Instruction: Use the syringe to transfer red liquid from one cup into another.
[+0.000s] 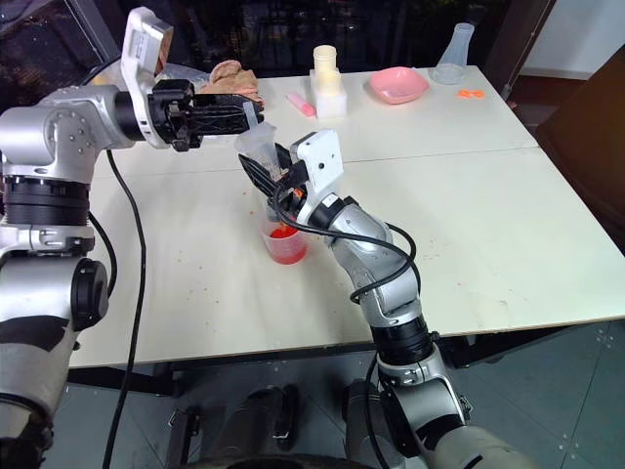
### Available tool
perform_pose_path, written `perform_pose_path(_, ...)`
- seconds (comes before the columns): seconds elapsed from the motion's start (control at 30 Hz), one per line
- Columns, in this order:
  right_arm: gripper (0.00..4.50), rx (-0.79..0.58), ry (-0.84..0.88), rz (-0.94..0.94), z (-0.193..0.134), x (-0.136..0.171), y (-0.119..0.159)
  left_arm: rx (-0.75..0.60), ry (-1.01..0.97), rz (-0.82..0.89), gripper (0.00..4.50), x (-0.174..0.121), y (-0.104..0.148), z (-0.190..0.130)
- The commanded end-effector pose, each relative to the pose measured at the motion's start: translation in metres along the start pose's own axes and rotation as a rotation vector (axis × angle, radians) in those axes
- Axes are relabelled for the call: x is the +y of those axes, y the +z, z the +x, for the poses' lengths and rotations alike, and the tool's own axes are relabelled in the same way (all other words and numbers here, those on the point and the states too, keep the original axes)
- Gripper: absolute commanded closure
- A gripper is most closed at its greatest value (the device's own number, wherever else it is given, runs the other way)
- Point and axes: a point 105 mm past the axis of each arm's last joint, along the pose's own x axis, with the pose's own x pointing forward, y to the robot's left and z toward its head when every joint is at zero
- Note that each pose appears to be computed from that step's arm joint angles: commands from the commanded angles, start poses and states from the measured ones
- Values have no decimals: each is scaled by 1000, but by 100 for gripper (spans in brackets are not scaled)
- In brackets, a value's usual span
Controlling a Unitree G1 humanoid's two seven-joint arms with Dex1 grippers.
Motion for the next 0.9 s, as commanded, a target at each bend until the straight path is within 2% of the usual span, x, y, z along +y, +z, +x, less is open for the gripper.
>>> perform_pose_path(0.03,311,-129,-2,-53,2,1,40,17,6,20,255,-1,7,-13)
perform_pose_path(0.13,311,-125,-8,-52,1,-2,40,5,94,37,255,9,20,-37)
perform_pose_path(0.27,311,-123,-20,-49,-1,-6,40,-22,152,28,255,13,28,-53)
perform_pose_path(0.33,311,-121,-39,-36,-1,-11,41,-17,154,23,255,10,26,-56)
perform_pose_path(0.5,311,-84,-71,9,0,-19,44,65,97,40,255,-16,0,-60)
perform_pose_path(0.63,311,-6,-116,46,4,-30,46,39,138,33,255,-15,-2,-63)
perform_pose_path(0.9,311,218,-415,153,9,-102,86,2,134,16,255,-19,-18,-51)
